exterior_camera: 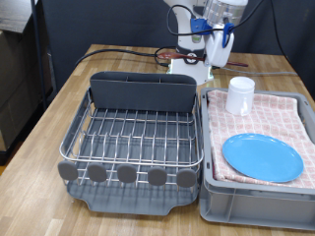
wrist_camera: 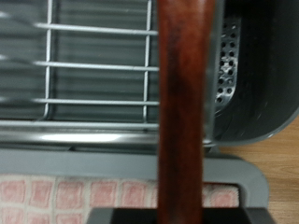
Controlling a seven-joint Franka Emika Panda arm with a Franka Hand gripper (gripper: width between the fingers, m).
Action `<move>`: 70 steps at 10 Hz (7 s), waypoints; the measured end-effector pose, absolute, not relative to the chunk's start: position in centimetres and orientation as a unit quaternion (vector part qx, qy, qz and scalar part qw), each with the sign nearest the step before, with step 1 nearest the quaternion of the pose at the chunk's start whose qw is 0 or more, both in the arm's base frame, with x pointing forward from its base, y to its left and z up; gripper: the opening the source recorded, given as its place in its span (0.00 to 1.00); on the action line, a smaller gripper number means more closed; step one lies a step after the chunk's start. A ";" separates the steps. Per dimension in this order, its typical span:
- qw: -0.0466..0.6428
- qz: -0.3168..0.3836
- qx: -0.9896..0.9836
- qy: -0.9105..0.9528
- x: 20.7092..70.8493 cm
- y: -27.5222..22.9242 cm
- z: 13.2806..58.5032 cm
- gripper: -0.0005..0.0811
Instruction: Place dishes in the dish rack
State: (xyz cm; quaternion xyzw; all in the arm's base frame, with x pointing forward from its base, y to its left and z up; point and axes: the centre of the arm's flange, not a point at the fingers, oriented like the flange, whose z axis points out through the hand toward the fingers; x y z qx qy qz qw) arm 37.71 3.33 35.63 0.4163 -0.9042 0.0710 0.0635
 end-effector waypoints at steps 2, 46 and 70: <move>0.056 0.058 0.412 -0.908 36.1 0.9 35.8 0.10; -0.006 -0.140 0.383 -0.913 34.7 -11.3 28.7 0.98; -0.013 0.045 0.630 -0.775 44.1 8.1 39.7 0.99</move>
